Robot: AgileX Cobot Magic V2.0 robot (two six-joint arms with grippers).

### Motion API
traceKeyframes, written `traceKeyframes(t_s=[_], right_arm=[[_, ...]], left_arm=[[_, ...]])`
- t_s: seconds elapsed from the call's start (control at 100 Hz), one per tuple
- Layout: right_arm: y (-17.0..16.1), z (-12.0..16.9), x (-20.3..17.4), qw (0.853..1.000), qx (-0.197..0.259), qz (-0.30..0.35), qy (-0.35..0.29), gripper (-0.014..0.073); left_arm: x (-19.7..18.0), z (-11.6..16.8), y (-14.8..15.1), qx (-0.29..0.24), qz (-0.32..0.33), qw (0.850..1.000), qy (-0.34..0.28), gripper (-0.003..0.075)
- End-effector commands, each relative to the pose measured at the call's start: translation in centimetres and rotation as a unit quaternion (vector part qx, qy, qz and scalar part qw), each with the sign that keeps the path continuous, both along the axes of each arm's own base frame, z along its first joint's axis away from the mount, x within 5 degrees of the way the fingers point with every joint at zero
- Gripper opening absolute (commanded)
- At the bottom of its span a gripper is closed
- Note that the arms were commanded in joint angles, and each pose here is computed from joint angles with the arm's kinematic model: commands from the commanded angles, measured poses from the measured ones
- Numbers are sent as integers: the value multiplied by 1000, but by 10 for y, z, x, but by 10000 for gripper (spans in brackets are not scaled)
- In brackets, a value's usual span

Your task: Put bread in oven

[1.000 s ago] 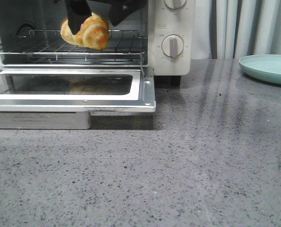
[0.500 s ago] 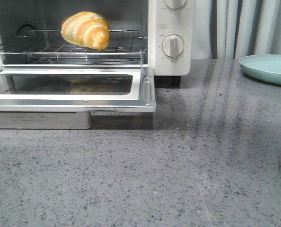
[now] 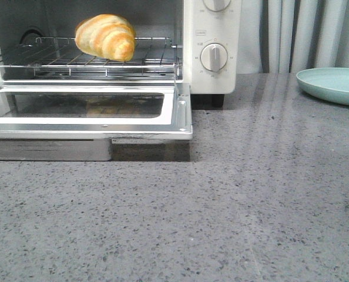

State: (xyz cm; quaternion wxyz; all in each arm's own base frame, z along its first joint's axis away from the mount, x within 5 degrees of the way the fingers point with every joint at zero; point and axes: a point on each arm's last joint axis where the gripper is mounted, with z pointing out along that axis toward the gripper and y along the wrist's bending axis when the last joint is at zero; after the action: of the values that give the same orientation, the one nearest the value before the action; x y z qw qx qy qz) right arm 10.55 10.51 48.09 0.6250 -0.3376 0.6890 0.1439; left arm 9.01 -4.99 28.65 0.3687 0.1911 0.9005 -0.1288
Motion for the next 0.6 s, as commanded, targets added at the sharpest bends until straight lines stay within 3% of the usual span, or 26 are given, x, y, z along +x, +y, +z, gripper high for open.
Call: traceKeyframes(t_s=[0.0, 0.27, 0.59], right_arm=[[-15, 18, -11, 998, 31, 4, -57, -69], [-25, 22, -19, 997, 46, 4, -68, -69], [-31, 21, -23, 996, 49, 3, -69, -69]], left_arm=[[12, 5, -5, -10, 10, 1000, -1, -22], [46, -13, -20, 6, 16, 999, 36, -22], [38, -9, -17, 2, 14, 999, 34, -22]])
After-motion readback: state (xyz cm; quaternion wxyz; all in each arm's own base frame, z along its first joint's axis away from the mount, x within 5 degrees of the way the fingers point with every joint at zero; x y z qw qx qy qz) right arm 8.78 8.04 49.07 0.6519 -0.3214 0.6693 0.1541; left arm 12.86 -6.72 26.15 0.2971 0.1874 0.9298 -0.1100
